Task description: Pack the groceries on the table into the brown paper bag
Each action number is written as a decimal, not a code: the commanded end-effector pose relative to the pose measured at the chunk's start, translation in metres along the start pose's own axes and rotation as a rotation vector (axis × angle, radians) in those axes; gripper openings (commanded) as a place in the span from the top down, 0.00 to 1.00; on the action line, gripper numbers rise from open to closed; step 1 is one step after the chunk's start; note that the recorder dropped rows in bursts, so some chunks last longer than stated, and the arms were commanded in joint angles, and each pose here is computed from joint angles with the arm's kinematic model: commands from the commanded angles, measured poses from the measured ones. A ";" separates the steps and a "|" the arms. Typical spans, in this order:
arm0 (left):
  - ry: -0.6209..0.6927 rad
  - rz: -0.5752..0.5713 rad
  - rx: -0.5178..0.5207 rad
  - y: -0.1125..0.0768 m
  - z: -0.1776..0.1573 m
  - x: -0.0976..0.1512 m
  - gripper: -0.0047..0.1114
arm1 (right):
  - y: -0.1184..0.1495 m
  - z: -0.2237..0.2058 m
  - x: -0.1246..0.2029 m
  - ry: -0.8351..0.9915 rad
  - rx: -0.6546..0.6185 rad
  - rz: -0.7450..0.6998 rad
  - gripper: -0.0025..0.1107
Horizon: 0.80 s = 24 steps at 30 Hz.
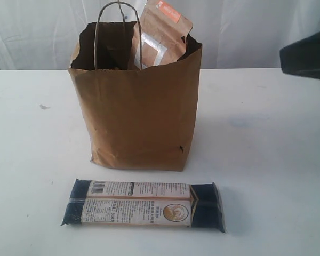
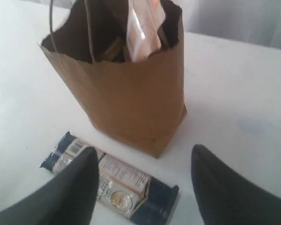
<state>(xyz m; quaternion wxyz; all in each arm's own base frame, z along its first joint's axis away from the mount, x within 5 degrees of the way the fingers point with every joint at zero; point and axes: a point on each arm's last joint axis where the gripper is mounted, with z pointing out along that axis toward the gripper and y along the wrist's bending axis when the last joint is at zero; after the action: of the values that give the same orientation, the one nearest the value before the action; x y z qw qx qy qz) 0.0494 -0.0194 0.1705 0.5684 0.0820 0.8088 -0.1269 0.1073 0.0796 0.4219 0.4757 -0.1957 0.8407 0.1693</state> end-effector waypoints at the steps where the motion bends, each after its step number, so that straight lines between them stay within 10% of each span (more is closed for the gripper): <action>1: 0.000 -0.006 0.000 0.000 0.000 0.001 0.96 | -0.002 -0.014 0.000 -0.107 -0.021 -0.025 0.50; 24: 0.000 -0.006 0.000 0.000 0.000 0.001 0.96 | -0.042 0.037 0.134 -0.341 0.138 0.027 0.50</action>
<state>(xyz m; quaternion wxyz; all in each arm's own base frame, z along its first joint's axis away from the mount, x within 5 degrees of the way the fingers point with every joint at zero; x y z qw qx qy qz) 0.0494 -0.0194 0.1705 0.5684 0.0820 0.8088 -0.1269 0.0932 0.0414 0.2979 0.6070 -0.1281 0.7692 0.1532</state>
